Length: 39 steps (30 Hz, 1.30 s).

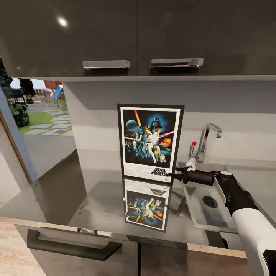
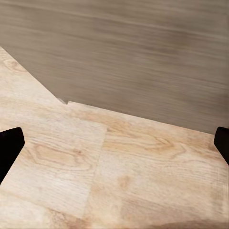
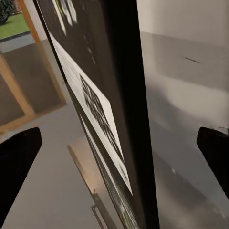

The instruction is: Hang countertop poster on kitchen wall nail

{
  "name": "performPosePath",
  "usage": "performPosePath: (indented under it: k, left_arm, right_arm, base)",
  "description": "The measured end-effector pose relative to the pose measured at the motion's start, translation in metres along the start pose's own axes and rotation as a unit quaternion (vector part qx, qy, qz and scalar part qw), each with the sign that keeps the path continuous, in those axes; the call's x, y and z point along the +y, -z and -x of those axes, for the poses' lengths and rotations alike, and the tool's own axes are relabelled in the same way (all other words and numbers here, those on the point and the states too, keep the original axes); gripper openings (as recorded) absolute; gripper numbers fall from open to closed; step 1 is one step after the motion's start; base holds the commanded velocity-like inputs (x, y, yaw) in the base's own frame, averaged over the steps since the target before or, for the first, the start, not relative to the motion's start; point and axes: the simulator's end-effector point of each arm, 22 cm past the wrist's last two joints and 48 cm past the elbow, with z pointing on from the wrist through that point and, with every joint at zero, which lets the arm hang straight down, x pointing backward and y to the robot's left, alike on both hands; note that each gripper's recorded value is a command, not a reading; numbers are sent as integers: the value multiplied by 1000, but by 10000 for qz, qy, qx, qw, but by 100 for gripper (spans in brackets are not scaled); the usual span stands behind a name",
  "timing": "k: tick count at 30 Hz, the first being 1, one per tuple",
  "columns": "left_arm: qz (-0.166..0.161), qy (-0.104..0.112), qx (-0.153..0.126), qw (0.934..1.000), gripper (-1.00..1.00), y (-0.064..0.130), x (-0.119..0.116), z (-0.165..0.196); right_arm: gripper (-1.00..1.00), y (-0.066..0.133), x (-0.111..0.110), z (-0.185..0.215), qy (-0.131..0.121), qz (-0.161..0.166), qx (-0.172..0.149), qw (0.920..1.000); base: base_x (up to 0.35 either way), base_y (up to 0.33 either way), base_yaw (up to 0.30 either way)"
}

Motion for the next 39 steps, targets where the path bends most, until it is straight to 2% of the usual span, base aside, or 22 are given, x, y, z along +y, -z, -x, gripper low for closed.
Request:
performPosePath:
  k: [27, 28, 29, 39]
  left_arm:
    - [0, -2, 0, 10000, 100, 0, 0, 0]
    - [1, 2, -6, 10000, 100, 0, 0, 0]
    - [1, 1, -5, 10000, 100, 0, 0, 1]
    - [18, -15, -3, 10000, 100, 0, 3, 1]
  right_arm:
    - [-100, 0, 1, 3, 43, -1, -22, 10000]
    - [-100, 1, 5, 17, 223, 9, -113, 9997]
    - [-100, 1, 5, 18, 251, 7, -108, 9996]
    - [-100, 1, 6, 21, 303, 11, -127, 9995]
  base:
    - [0, 0, 0]
    - [0, 0, 0]
    - [0, 0, 0]
    - [-102, 0, 0]
